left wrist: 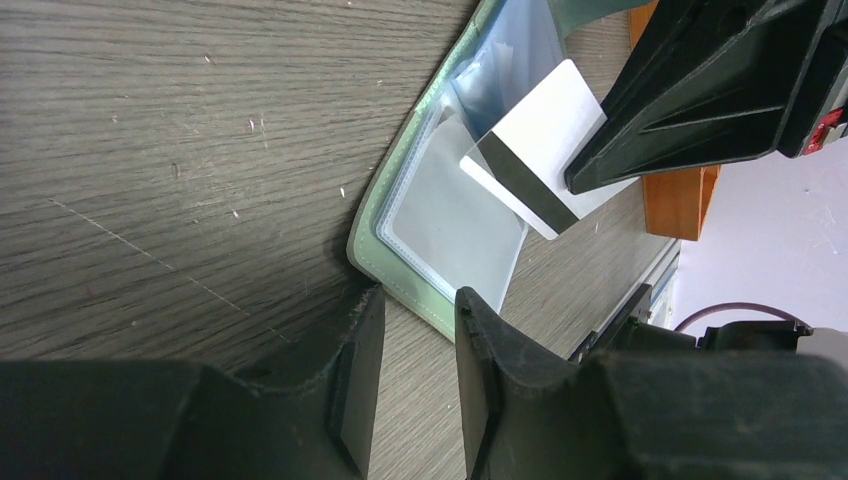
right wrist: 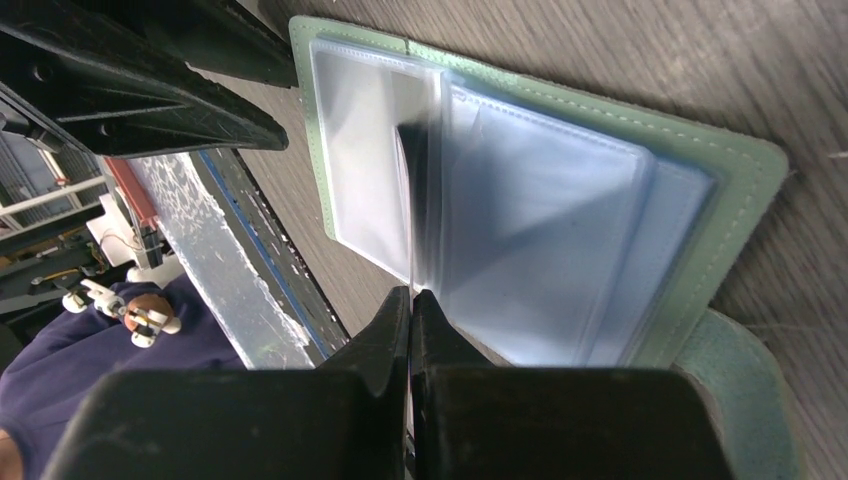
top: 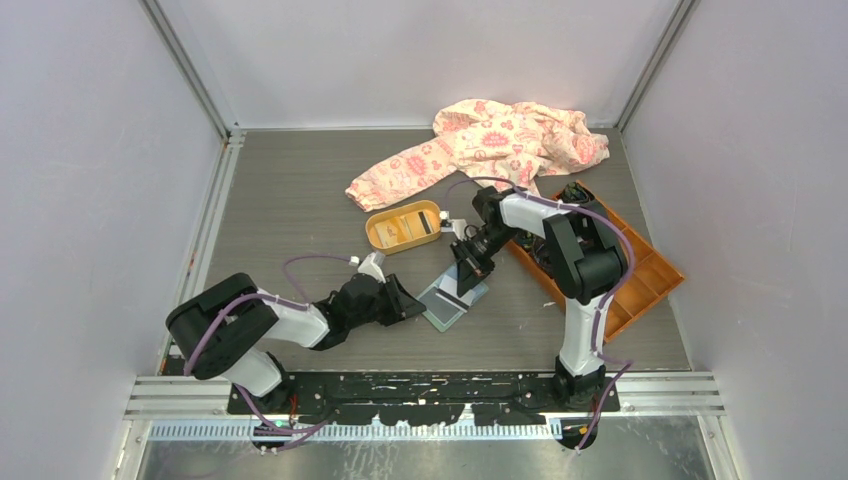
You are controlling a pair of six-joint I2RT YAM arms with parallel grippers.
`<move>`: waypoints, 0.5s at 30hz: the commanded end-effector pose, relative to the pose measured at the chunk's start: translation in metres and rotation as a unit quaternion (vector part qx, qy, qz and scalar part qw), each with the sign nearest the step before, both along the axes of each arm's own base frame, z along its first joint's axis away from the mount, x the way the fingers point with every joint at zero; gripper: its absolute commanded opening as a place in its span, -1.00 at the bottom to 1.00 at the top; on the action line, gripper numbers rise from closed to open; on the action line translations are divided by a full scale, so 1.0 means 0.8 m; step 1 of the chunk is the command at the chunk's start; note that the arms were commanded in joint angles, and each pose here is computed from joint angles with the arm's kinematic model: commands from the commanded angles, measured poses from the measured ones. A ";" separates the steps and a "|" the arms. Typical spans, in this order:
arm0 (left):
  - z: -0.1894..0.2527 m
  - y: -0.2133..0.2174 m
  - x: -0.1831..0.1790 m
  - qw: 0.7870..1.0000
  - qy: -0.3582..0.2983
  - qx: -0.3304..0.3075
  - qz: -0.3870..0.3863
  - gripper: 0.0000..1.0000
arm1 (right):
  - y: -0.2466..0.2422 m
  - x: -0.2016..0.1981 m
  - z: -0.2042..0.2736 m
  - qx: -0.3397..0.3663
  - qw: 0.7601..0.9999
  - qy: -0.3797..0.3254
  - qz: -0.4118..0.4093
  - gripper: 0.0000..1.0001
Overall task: Put the credit cards into the card holder
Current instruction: Insert the credit card into the card holder.
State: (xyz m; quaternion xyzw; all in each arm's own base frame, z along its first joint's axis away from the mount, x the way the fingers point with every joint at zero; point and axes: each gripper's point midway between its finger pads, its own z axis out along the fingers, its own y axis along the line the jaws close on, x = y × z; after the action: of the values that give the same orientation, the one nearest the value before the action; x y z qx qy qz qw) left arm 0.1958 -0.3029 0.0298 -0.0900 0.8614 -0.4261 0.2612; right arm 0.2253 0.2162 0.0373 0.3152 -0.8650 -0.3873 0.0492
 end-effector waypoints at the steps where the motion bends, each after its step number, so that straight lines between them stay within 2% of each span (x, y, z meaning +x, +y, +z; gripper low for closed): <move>1: -0.012 0.004 0.001 1.000 0.005 0.020 0.005 -0.33 | 0.014 0.015 0.004 0.008 1.000 -0.017 -0.006 -0.98; 15: -0.015 0.001 0.000 1.000 0.009 0.022 0.000 -0.36 | 0.018 0.024 -0.010 0.011 0.999 -0.036 -0.032 -0.98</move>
State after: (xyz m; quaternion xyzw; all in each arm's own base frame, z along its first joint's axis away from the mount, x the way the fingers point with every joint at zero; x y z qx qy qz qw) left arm 0.1969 -0.3046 0.0290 -0.0899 0.8616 -0.4262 0.2606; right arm 0.2414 0.2283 0.0315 0.2999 -0.8710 -0.3889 0.0164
